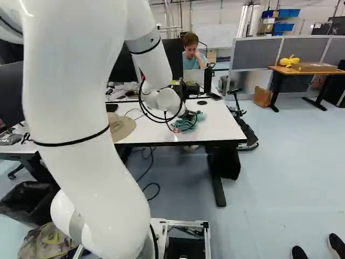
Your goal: Clean the table with the green towel
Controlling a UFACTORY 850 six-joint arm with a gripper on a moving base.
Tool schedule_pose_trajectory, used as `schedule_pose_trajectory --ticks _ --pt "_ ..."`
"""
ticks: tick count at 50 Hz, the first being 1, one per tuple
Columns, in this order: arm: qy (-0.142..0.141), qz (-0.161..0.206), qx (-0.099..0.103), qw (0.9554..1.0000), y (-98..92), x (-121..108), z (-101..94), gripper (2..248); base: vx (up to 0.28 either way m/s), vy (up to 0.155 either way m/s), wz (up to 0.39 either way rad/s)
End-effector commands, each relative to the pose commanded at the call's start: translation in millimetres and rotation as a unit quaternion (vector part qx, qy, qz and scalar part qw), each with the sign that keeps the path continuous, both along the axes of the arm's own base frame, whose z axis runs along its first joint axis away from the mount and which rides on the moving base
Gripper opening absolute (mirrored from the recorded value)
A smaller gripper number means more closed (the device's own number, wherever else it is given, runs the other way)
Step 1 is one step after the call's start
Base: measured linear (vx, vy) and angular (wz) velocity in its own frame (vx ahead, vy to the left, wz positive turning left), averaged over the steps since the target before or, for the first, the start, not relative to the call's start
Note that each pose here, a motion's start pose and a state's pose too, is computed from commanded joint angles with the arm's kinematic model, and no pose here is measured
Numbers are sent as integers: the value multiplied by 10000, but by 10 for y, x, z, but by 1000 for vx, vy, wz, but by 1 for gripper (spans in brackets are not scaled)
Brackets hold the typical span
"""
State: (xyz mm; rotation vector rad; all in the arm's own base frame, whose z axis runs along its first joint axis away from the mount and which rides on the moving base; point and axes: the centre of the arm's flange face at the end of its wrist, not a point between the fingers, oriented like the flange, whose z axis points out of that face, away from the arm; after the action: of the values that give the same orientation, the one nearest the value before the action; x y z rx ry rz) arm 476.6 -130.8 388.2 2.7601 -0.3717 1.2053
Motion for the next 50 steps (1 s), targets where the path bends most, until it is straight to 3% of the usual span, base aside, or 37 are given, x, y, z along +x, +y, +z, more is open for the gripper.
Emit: schedule_pose_trajectory --ticks 23,50 --pt "-53 274 -13 9996 208 319 -13 33 0 0 0" --pt "8 609 2 9981 596 82 2 33 0 0 0"
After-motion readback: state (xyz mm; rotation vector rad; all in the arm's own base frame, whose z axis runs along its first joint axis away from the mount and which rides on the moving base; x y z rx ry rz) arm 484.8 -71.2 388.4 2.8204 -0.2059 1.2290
